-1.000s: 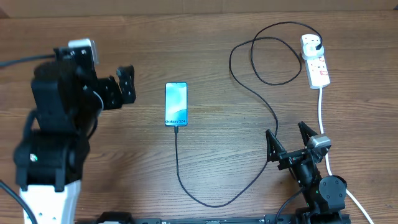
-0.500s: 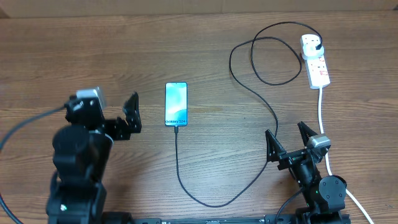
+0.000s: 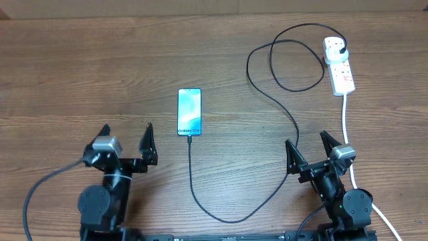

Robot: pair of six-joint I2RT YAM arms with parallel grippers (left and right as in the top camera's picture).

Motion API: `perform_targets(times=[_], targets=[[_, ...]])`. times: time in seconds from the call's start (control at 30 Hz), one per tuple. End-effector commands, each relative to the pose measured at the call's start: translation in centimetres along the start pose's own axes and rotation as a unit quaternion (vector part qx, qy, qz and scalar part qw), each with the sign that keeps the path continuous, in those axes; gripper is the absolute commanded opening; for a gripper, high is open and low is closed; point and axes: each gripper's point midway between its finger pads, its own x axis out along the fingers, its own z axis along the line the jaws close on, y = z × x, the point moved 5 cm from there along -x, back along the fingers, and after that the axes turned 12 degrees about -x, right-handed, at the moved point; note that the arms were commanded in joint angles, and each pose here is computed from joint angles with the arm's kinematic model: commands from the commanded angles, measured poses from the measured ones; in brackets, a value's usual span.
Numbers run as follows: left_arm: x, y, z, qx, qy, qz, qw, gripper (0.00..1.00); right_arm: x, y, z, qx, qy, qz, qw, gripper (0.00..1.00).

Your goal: Plug charger to phone and switch on socket

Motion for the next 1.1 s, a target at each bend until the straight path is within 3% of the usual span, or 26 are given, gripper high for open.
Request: perform_targets(times=[0.0,0.5,1.07], targets=[[-0.5,0.8,0.6,0.010,-0.002,-0.019,1.000,1.00,0.0,0.2,0.1,0.001,-0.002,-0.002,1.000,1.00],[-1.2,3.2,2.5,0.028,-0.014,-0.050,0.998,1.00,0.0,0.2,0.1,0.001,-0.002,-0.002,1.000,1.00],[-0.9,6.6,4.1,0.046,-0.041,0.013,0.998,0.99,0.0,0.2,0.1,0.001,-0.002,-0.002,1.000,1.00]])
